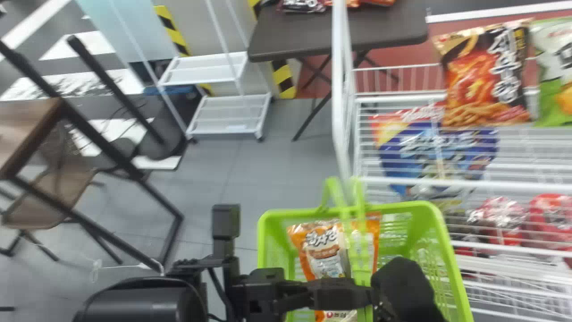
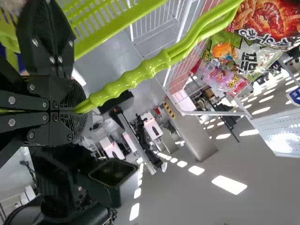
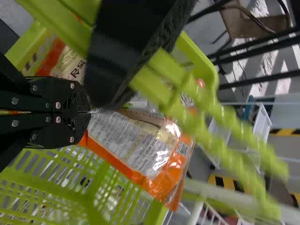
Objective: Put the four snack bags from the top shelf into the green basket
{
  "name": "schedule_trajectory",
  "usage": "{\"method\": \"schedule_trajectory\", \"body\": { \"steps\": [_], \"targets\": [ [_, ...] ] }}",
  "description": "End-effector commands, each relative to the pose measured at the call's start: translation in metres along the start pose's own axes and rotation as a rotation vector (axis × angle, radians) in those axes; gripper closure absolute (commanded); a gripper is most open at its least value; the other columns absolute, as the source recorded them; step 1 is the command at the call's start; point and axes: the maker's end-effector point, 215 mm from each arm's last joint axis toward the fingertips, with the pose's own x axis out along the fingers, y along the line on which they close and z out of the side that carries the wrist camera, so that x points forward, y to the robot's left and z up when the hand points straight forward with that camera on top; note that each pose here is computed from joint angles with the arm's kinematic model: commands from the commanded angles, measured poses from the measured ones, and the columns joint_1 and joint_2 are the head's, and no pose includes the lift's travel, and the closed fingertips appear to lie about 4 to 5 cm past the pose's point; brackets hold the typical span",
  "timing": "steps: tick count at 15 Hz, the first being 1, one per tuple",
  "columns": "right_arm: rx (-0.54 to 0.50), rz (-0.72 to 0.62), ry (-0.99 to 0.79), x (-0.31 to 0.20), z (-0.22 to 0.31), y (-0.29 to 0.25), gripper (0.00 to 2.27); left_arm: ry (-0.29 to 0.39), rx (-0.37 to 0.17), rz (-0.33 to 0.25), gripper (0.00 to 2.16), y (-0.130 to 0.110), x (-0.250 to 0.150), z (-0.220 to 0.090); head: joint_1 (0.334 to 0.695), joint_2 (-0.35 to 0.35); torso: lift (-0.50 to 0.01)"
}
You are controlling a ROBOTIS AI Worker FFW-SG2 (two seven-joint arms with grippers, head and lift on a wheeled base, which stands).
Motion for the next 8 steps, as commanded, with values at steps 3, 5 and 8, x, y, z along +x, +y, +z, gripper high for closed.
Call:
{"method": "schedule_trajectory", "body": {
  "steps": [3,5,8],
  "targets": [
    [0.019,0.043,-0.070,0.013,0.019,-0.003,0.00,0.005,-0.001,-0.008,2.15,-0.002,-0.001,-0.001,0.695,0.350,-0.004],
    [0.067,0.024,-0.223,-0.012,0.050,-0.028,0.05,0.005,0.000,-0.010,2.15,-0.001,-0.001,-0.001,0.695,0.350,-0.004],
    [0.120,-0.038,-0.289,-0.058,0.054,-0.079,0.08,0.008,0.003,-0.014,2.15,-0.001,0.001,0.001,0.695,0.350,-0.004]
  ]
}}
